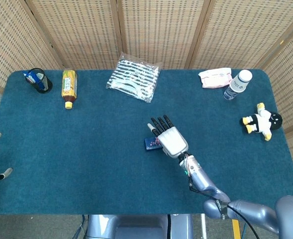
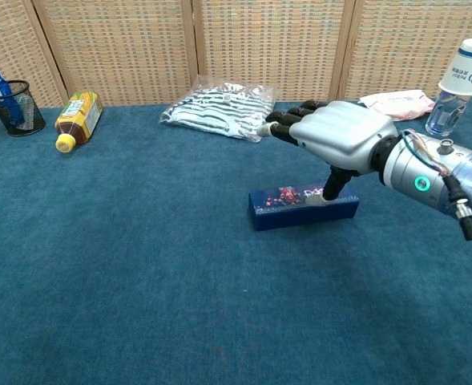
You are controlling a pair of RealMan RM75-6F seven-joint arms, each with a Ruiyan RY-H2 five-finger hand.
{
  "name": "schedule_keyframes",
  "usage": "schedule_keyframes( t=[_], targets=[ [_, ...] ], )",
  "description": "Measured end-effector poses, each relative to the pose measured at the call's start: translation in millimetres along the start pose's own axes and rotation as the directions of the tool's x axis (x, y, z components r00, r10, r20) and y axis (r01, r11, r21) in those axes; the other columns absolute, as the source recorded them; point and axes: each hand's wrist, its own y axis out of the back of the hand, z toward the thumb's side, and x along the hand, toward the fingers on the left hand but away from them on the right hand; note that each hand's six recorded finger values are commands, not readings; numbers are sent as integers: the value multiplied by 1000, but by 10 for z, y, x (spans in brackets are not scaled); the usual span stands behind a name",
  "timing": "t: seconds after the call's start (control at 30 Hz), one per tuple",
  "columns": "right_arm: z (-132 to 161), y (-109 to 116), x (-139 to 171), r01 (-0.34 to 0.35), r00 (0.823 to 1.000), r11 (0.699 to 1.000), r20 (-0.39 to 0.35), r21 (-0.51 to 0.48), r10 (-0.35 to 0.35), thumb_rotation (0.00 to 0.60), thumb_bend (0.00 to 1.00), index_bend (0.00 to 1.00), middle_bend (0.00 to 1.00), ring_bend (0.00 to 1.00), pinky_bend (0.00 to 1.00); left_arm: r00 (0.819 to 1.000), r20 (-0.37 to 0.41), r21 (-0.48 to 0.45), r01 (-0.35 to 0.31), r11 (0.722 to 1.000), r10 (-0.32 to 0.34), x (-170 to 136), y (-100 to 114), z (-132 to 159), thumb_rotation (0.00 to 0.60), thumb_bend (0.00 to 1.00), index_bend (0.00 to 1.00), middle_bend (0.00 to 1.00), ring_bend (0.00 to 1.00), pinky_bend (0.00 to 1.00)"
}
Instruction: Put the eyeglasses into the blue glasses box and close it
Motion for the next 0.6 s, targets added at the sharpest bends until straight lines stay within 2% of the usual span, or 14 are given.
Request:
schedule_keyframes(
  t=[0.13,0.27,0.47,0.6],
  targets=[
    [-11,-63,38,-135,990,991,-36,-17,134,600,256,0,0,0,0,1000,0,-1,-1,1000,1,-4,2,0,600,0,0,0,0,0],
    [8,-158,32,-226,972,974,-59,7,226,600,256,0,0,0,0,1000,-2,-4,-2,1000,2,-3,8,-8,600,0,0,0,0,0],
    [-30,-291,-59,-254,966,967,-43,27,255,600,260,0,2,0,0,1000,-9,-11,-3,1000,3,9,17,-29,600,0,0,0,0,0],
    [-40,-352,-126,-254,967,967,-31,-6,254,600,301,12,102,0,0,1000,-12,-12,1,1000,-1,17,11,-35,600,0,0,0,0,0]
  ],
)
